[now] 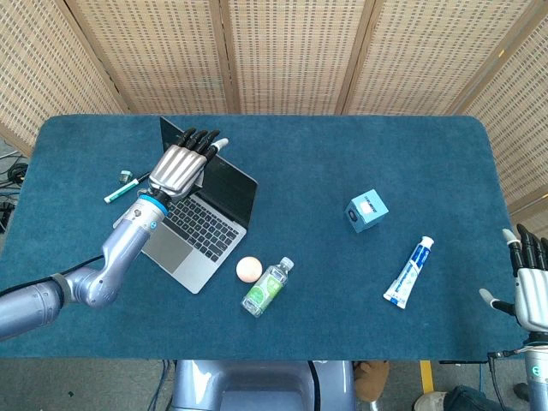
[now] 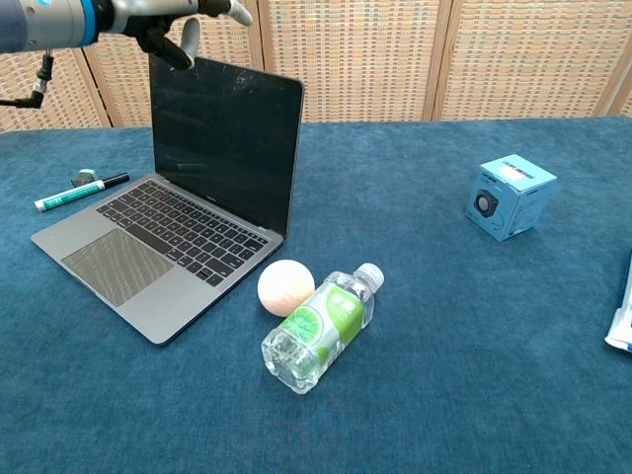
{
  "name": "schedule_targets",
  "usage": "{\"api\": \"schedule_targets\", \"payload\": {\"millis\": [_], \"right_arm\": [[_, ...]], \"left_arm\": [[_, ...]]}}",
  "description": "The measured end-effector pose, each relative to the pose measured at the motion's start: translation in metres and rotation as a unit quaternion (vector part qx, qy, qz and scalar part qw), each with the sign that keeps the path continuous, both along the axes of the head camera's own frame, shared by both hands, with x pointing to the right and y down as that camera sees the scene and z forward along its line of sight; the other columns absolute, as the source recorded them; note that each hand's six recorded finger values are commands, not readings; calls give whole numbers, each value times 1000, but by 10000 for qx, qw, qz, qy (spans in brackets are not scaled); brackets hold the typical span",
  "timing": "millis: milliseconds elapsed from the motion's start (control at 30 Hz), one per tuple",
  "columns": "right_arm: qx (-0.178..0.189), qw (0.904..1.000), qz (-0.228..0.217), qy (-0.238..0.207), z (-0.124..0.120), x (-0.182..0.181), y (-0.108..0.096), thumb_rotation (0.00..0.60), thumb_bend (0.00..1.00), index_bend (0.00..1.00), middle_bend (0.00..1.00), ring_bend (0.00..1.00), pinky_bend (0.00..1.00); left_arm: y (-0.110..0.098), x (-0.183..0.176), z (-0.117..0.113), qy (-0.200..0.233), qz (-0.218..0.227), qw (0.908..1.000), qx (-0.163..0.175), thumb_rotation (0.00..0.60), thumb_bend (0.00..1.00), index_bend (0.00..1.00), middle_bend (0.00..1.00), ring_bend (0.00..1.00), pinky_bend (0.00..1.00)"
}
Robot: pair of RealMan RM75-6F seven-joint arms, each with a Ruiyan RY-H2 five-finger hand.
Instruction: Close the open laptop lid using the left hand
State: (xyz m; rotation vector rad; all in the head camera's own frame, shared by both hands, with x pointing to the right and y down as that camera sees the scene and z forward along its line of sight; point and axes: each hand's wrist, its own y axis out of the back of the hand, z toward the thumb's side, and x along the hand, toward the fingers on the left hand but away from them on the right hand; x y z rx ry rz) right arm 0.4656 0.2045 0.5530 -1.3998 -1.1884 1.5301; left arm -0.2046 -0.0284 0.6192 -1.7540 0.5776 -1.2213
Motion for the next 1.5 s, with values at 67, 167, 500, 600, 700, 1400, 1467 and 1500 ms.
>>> {"api": "schedule_targets", "payload": {"millis": [67,167,500,600,700,1400,1467,1500], "right_arm": [[-11,10000,5,7,1,0,0,600,0,0,0,0,0],[-16,10000,23,12,1,1,0,600,0,0,0,0,0],[-19,10000,85,-3,2,5,-2,600,0,0,0,0,0],[-25,9999,103,-2,2,6,-2,600,0,0,0,0,0],[-19,9999,128,-11,2,7,-2,600,0,0,0,0,0],[-26,10000,68,-40,1,4,0,600,0,0,0,0,0],[-27,10000,61,-40,1,4,0,600,0,0,0,0,0],[-27,10000,51,-40,1,3,0,600,0,0,0,0,0]], "left_arm": [[-1,2,5,-41,13,10000,-38,600,1000,72,0,0,0],[-2,7,13,-70,35,9999,-101,600,1000,87,0,0,0],[-6,15,28,-204,63,9996,-170,600,1000,161,6,12,0],[-7,16,29,-256,80,9995,-152,600,1000,183,48,76,7],[-6,16,31,-305,105,9994,-152,600,1000,225,100,125,62],[0,-1,6,-285,-10,9993,-244,600,1000,323,349,345,296],[3,-4,2,-296,4,9991,-290,600,1000,323,358,352,296],[5,-6,-1,-309,19,9990,-316,600,1000,323,362,355,296]]}}
